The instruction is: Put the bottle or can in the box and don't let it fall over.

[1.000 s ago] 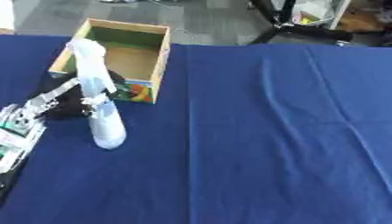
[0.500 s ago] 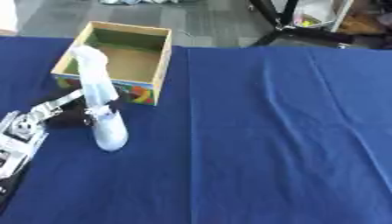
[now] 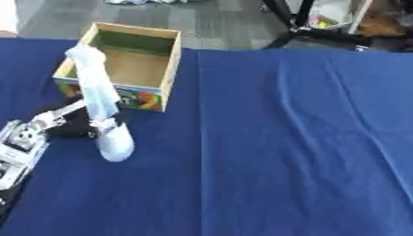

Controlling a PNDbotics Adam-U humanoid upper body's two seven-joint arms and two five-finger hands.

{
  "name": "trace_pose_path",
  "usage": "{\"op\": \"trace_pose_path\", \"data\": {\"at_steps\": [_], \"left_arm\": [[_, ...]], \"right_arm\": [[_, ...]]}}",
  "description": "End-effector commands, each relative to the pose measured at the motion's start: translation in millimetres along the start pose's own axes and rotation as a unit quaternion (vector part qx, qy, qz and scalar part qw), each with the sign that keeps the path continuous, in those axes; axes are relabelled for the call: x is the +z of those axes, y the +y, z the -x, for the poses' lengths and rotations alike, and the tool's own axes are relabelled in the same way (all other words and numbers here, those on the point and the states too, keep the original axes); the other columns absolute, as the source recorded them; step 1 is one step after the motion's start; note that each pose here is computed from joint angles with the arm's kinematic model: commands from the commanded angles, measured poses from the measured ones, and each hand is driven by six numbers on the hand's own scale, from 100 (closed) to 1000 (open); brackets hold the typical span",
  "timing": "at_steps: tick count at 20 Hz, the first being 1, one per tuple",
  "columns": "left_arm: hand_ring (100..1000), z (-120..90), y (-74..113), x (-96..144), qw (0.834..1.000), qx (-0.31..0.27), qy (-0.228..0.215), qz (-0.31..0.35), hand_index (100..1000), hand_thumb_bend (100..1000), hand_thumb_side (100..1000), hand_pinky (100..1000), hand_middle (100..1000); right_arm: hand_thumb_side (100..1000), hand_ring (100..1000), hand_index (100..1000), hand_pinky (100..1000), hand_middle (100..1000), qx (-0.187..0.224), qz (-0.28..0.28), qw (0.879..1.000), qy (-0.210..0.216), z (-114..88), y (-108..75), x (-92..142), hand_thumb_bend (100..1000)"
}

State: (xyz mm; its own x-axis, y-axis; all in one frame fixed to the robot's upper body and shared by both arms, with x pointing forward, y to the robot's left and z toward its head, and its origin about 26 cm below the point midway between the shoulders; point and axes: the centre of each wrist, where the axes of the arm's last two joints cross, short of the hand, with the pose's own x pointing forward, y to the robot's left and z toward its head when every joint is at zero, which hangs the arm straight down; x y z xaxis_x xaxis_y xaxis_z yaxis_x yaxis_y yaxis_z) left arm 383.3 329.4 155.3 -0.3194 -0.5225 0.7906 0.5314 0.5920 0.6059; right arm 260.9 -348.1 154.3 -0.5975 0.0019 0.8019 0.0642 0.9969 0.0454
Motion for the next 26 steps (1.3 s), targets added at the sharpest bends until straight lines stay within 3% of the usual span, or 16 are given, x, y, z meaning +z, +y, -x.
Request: {"op": "trace_pose_path", "data": {"at_steps": [1,4,6,7,8,10,15,18,23,26], "left_arm": [[417,10.0,-0.4,3.4,0.999,0.013,0.029,-0.012,580,100,493,1000,504],[352,10.9,-1.3,1.4,0.999,0.019,0.028,-0.024,464,100,494,1000,397],[269,13.5,-2.9,0.2,0.999,0.029,0.03,-0.022,324,100,495,1000,271],[269,14.8,-3.4,-0.2,0.999,0.034,0.032,-0.021,324,100,495,1000,271],[228,16.4,-3.9,-0.3,0.998,0.04,0.035,-0.02,195,100,498,1000,154],[209,17.9,-4.2,-0.6,0.998,0.048,0.039,-0.02,158,100,496,1000,109],[199,14.9,-4.0,-1.2,0.998,0.05,0.026,-0.018,144,100,504,1000,100],[198,9.0,-2.8,-0.4,0.999,0.044,-0.003,-0.016,144,100,541,993,100],[184,-2.2,3.6,2.4,0.998,0.029,-0.053,-0.032,141,100,556,938,100],[173,-12.1,7.7,3.6,0.995,0.013,-0.084,-0.046,138,100,589,857,100]], "right_arm": [[530,1000,1000,979,1000,0.005,-0.003,1.0,-0.011,-7.7,-0.7,-3.9,100],[529,1000,1000,980,1000,0.006,0.0,1.0,-0.009,-7.6,-0.7,-3.9,100],[528,1000,1000,979,1000,0.006,0.001,1.0,-0.008,-7.4,-0.7,-3.6,100],[528,1000,1000,979,1000,0.006,0.002,1.0,-0.007,-7.4,-0.7,-3.5,100],[528,1000,1000,979,1000,0.005,0.003,1.0,-0.007,-7.3,-0.8,-3.4,100],[527,1000,1000,979,1000,0.005,0.004,1.0,-0.007,-7.3,-0.8,-3.4,100],[528,1000,1000,978,1000,0.004,0.006,1.0,-0.006,-7.5,-1.0,-3.4,100],[528,1000,1000,978,1000,0.004,0.007,1.0,-0.006,-7.5,-1.3,-3.3,100],[528,1000,1000,977,1000,0.005,0.009,1.0,-0.005,-7.6,-1.6,-3.2,100],[528,1000,1000,976,1000,0.005,0.01,1.0,-0.007,-8.0,-2.2,-3.3,100]]}}
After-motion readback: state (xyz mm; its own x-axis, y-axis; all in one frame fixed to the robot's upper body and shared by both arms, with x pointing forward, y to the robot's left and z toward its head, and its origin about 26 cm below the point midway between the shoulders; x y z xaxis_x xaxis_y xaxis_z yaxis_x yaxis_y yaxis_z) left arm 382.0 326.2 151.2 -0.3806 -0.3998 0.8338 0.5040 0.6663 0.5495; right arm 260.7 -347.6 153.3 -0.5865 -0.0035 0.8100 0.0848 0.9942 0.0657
